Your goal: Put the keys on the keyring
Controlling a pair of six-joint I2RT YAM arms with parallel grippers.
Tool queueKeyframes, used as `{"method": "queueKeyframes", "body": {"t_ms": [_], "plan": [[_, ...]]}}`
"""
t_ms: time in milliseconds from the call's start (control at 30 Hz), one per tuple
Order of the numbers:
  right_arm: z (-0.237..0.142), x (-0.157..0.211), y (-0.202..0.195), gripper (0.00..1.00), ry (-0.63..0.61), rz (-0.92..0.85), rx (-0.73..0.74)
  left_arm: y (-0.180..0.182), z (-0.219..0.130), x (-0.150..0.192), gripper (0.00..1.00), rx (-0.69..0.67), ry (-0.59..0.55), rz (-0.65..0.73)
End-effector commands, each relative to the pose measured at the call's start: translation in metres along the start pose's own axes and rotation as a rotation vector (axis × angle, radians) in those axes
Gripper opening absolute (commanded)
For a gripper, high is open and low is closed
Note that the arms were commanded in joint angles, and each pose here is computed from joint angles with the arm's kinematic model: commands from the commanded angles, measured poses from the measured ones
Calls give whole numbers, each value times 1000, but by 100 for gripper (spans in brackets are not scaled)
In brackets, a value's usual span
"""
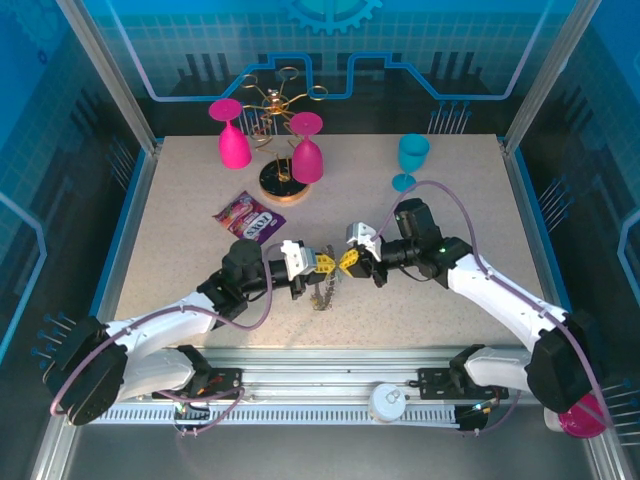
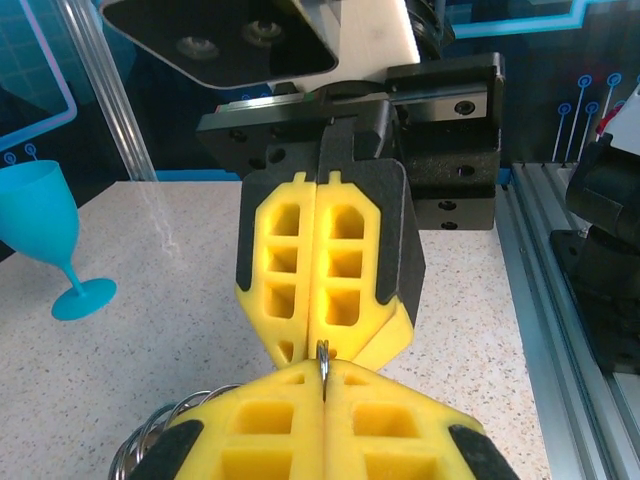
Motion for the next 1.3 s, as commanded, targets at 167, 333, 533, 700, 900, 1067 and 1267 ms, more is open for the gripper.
{"method": "queueKeyframes", "body": {"t_ms": [167, 333, 533, 700, 900, 1067, 1267], "plan": [[1, -15, 6, 16, -77, -17, -15, 4, -1, -20, 0, -5, -134, 37], [-14, -8, 4, 25, -120, -59, 69, 4, -2, -8, 0, -16, -124, 8], [-16, -6, 11, 28, -127, -129, 35, 5, -1, -7, 0, -16, -134, 3], [-10, -11, 10, 28, -128, -137, 15, 6, 0, -7, 0, -8, -135, 0], [-7, -18, 8, 23, -147, -144, -6, 5, 1, -7, 0, 6, -133, -11], [-6, -21, 9, 20, -160, -147, -22, 5, 2, -5, 0, 13, -128, -17], [-8, -21, 12, 20, -167, -159, -26, 5, 3, -2, 0, 15, -111, -15]]}}
Point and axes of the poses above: each hand's point on the last joint's axis, 136 mm out from that joint toward the fingers, its own z axis out along the fingers, its own y axis along the line the jaws close on, x = y × z, the point moved 8 cm from there along -z, back along the fingers, and after that the axes turned 15 degrees about z, right-handed, at the moved point
